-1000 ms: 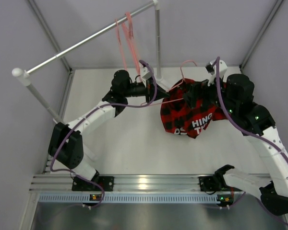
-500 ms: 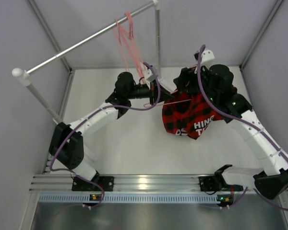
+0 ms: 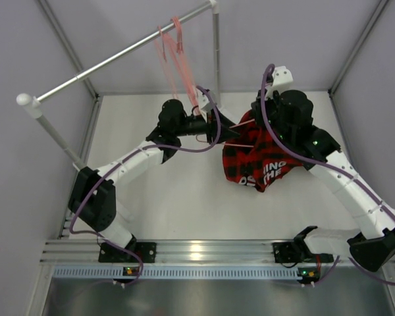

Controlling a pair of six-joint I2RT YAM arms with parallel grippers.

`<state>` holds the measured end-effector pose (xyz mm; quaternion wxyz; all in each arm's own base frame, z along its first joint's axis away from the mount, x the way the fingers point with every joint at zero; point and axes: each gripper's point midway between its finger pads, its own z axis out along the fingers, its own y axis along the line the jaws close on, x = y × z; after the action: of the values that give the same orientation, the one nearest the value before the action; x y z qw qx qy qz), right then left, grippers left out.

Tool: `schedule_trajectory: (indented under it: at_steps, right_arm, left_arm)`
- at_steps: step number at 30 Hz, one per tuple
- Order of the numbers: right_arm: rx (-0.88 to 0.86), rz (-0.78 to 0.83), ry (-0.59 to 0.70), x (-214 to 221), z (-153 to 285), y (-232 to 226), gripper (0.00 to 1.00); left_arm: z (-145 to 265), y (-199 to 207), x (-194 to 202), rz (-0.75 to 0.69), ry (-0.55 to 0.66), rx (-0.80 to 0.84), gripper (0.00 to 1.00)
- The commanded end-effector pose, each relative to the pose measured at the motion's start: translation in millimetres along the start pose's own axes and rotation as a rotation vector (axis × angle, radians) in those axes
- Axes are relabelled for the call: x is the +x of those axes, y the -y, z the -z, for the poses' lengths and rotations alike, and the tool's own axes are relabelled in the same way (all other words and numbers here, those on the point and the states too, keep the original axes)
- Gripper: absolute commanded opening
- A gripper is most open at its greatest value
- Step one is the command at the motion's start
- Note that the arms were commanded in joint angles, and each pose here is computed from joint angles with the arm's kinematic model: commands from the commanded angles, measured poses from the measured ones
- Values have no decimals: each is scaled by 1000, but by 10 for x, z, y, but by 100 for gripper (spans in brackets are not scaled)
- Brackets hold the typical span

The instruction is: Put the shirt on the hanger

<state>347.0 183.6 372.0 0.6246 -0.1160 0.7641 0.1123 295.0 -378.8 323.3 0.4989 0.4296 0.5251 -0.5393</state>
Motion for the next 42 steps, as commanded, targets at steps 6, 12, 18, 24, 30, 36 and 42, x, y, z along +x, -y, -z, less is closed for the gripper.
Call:
schedule_trajectory:
  at_steps: [6, 12, 18, 24, 30, 36, 42]
  right_arm:
    - [39, 110, 144, -443, 149, 94, 0]
    - [32, 143, 154, -453, 234, 116, 0]
    - [-55, 133, 149, -425, 236, -39, 0]
    - [-87, 135, 98, -274, 275, -76, 0]
    - [33, 84, 41, 3, 287, 138, 0]
    - [228, 10, -11, 272, 259, 437, 0]
    - [256, -58, -8, 348, 260, 462, 0]
  left_arm:
    - [336, 76, -205, -55, -22, -209, 78]
    - [921, -29, -347, 36, 84, -586, 82]
    - [1482, -99, 32, 217, 193, -867, 82]
    - [1334, 127, 406, 345, 240, -745, 77]
    - [859, 288, 753, 338, 148, -645, 76]
    - [675, 278, 849, 415, 285, -658, 75]
    - [424, 311, 858, 466, 362, -615, 74]
